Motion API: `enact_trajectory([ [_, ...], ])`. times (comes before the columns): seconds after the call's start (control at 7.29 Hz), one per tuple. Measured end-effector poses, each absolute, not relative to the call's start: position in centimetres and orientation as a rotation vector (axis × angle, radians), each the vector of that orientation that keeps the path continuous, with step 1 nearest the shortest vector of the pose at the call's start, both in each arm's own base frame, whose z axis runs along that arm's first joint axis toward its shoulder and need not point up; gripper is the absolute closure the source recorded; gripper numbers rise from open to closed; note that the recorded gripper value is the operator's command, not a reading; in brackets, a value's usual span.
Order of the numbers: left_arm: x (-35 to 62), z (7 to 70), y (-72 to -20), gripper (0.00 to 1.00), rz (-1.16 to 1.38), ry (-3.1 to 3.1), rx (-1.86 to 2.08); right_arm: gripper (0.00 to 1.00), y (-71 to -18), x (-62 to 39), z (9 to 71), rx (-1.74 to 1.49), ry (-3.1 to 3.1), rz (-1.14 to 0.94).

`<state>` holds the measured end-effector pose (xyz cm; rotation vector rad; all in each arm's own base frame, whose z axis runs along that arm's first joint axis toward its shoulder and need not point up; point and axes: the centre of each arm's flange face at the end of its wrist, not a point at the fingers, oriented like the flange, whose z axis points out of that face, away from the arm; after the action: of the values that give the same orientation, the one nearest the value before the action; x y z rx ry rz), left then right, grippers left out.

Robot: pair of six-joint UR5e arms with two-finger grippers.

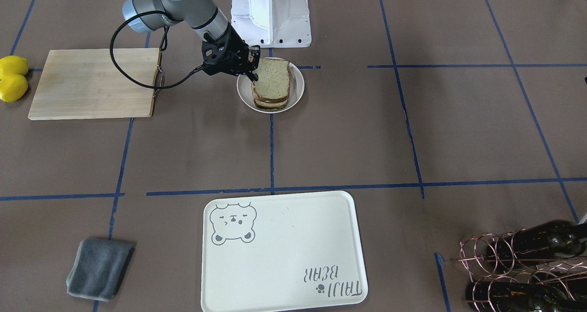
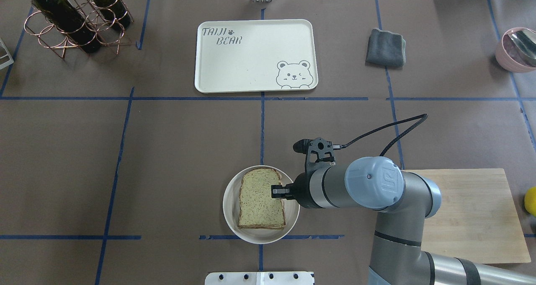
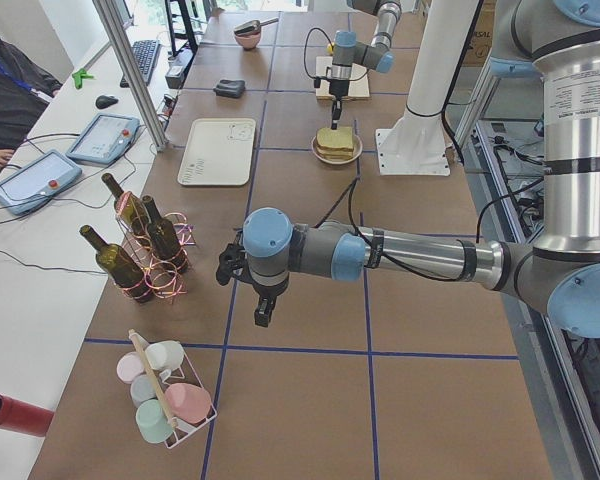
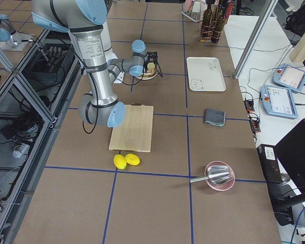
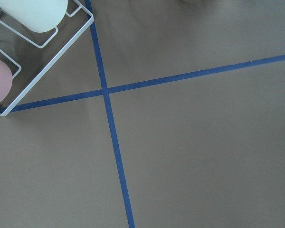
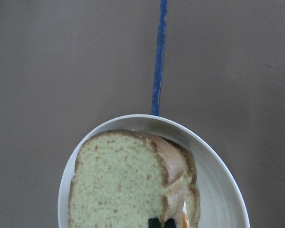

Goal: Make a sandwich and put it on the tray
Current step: 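Carry the bread slice over the egg toast and lower it on top, then open the right gripper and withdraw it back toward its rest pose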

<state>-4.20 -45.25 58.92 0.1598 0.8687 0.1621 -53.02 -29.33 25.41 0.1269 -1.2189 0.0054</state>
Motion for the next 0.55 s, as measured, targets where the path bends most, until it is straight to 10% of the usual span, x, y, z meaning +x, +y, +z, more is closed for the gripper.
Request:
enact_trajectory([
  [0.14,-4.20,58.92,-45.25,0.00,0.162,0.869,0.160,1.00,-29.25,-53.06,25.50,0.128,-1.217,0.005],
  [0.41,-4.20,58.91,-45.25,0.00,0.163,0.869,0.161,0.01,-28.84,-53.38,25.58,0.140,-1.213,0.009],
  [0.55,-4.20,58.92,-45.25,0.00,0.163,0.869,0.161,0.00,-28.69,-53.47,25.72,0.145,-1.210,0.011],
])
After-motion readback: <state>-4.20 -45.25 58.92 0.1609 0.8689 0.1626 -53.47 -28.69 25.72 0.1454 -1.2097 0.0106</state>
